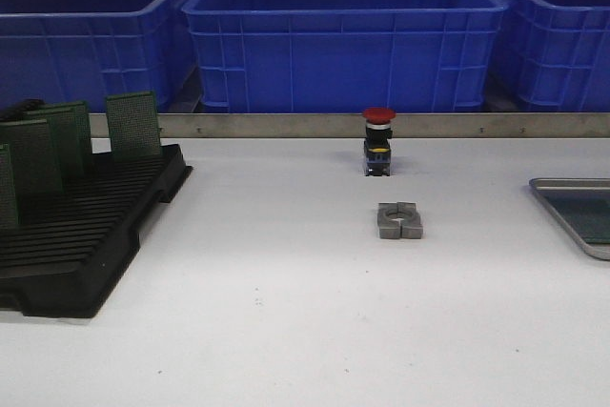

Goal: Place circuit board on tray

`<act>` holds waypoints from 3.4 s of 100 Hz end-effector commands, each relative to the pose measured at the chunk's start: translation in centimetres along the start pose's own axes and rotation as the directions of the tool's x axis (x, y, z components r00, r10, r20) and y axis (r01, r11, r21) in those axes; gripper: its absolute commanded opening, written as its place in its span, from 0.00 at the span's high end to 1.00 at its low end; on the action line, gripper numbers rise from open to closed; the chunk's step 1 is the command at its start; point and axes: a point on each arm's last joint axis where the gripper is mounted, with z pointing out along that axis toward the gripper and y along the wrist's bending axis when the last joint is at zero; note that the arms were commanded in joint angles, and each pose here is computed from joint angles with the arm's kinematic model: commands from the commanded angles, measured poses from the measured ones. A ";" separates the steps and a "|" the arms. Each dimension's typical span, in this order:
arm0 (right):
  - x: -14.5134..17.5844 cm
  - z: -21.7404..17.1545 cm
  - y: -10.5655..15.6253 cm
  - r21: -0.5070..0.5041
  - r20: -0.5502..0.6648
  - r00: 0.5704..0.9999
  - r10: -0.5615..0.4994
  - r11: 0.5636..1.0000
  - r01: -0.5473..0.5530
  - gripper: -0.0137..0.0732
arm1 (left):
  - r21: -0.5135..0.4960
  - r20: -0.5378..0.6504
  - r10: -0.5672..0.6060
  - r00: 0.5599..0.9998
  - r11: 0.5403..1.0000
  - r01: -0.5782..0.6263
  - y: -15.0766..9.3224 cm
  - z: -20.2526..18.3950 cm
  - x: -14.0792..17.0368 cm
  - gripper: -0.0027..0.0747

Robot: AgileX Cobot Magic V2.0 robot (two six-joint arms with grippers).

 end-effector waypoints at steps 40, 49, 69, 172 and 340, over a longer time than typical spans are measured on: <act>-1.2 -0.1 -0.5 0.054 0.071 0.997 0.020 0.998 -0.024 0.92 | -0.037 0.076 -0.024 0.997 0.999 0.027 0.4 -0.1 -1.4 0.98; -1.2 -0.1 -0.5 0.053 0.070 0.997 0.020 0.998 -0.024 0.92 | -0.037 0.076 -0.024 0.997 0.999 0.027 0.4 -0.1 -1.4 0.99; -1.2 -0.1 -0.5 0.053 0.070 0.997 0.020 0.998 -0.024 0.92 | -0.037 0.076 -0.024 0.997 0.999 0.027 0.4 -0.1 -1.4 0.99; -1.2 -0.1 -0.5 0.053 0.070 0.997 0.020 0.998 -0.024 0.92 | -0.059 0.106 -0.025 0.994 0.998 0.031 0.6 -0.1 -1.6 0.99; -1.2 -0.1 -0.5 0.052 0.070 0.997 0.020 0.998 -0.024 0.92 | -0.123 0.265 0.023 0.964 0.992 0.010 0.6 -3.1 8.3 0.99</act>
